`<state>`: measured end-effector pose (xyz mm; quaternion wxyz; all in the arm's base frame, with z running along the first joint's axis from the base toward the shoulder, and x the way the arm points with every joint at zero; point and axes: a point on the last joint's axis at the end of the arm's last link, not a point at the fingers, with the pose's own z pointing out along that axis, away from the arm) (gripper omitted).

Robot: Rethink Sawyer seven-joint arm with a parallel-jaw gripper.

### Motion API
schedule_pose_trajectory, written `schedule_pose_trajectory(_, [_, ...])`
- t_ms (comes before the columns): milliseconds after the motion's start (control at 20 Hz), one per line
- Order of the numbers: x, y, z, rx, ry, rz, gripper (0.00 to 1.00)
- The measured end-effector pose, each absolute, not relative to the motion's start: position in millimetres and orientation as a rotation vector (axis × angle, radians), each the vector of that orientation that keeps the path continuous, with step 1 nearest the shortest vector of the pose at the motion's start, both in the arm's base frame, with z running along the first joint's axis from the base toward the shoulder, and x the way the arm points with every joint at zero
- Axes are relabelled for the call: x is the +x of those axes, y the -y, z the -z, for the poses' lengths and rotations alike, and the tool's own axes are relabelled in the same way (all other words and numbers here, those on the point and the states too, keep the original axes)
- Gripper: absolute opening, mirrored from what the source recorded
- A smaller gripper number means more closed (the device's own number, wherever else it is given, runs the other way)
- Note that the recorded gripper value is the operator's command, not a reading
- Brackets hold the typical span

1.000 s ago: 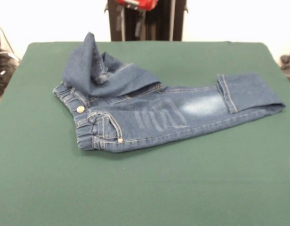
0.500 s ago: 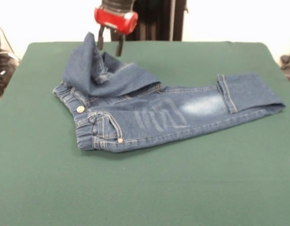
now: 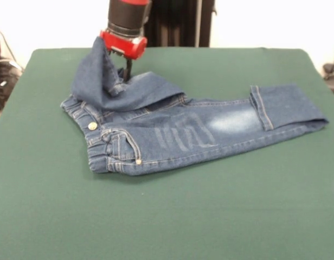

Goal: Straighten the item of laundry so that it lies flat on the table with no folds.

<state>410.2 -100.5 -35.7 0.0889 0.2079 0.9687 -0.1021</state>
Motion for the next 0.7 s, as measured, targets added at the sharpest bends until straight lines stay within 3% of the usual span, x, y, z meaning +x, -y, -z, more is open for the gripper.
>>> schedule_pose_trajectory(700, [410.9, 109.0, 33.5, 0.642, -2.861, 0.285, 1.0])
